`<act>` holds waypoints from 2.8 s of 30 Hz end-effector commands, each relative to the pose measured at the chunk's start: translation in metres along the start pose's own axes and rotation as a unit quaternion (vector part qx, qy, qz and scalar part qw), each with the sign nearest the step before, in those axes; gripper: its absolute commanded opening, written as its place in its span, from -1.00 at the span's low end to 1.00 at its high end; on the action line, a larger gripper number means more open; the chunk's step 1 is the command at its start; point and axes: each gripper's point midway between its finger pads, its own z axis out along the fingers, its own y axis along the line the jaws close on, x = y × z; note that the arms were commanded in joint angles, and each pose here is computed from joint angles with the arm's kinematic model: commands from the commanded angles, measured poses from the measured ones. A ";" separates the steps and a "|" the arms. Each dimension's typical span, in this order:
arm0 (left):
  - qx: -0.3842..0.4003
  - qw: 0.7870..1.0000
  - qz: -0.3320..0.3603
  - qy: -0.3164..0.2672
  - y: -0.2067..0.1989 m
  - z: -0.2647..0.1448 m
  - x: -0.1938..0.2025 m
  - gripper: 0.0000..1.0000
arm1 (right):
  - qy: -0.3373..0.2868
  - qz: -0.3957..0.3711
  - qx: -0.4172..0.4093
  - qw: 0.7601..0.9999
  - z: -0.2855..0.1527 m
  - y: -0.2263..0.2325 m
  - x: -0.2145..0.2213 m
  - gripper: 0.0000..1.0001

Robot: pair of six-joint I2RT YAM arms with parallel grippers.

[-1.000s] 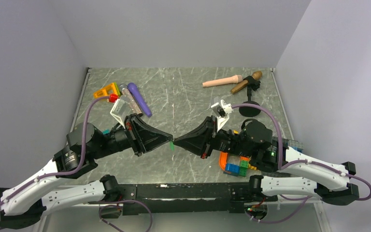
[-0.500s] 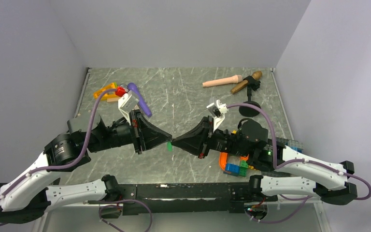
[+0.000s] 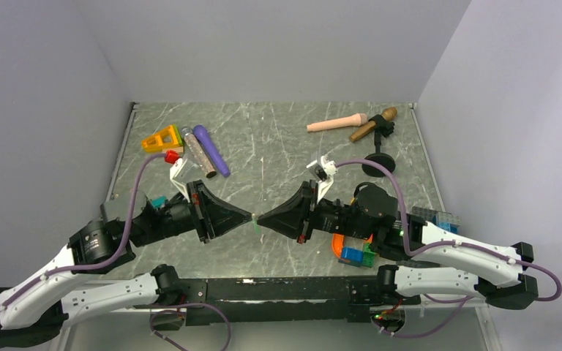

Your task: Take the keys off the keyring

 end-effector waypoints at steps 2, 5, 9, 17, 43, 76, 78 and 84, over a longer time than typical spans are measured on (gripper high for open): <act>-0.023 0.998 -0.036 -0.055 0.010 -0.013 -0.010 -1.00 | -0.063 0.003 -0.042 0.997 -0.003 0.022 -0.033 -1.00; -0.024 0.996 -0.048 -0.078 0.014 -0.015 -0.012 -1.00 | -0.054 0.005 -0.041 0.998 0.001 0.019 -0.026 -1.00; -0.030 0.996 -0.047 -0.077 0.017 -0.017 -0.011 -1.00 | -0.051 0.009 -0.044 0.998 0.003 0.020 -0.025 -1.00; -0.050 0.995 -0.006 -0.082 0.013 -0.042 -0.027 -0.88 | -0.042 0.012 -0.035 0.998 -0.001 0.018 -0.022 -1.00; 0.064 0.985 0.110 0.118 -0.033 0.007 0.004 -0.26 | 0.022 -0.033 -0.063 0.997 -0.016 0.034 -0.016 -1.00; 0.078 0.995 0.009 -0.062 -0.032 0.007 -0.028 -1.00 | -0.062 -0.027 -0.071 0.995 -0.003 0.037 -0.043 -1.00; 0.079 0.994 0.004 -0.079 -0.032 0.005 -0.033 -1.00 | -0.070 -0.028 -0.071 0.995 -0.004 0.037 -0.046 -1.00; 0.083 0.990 -0.011 -0.114 -0.030 0.003 -0.039 -1.00 | -0.091 -0.028 -0.079 0.992 -0.003 0.039 -0.052 -1.00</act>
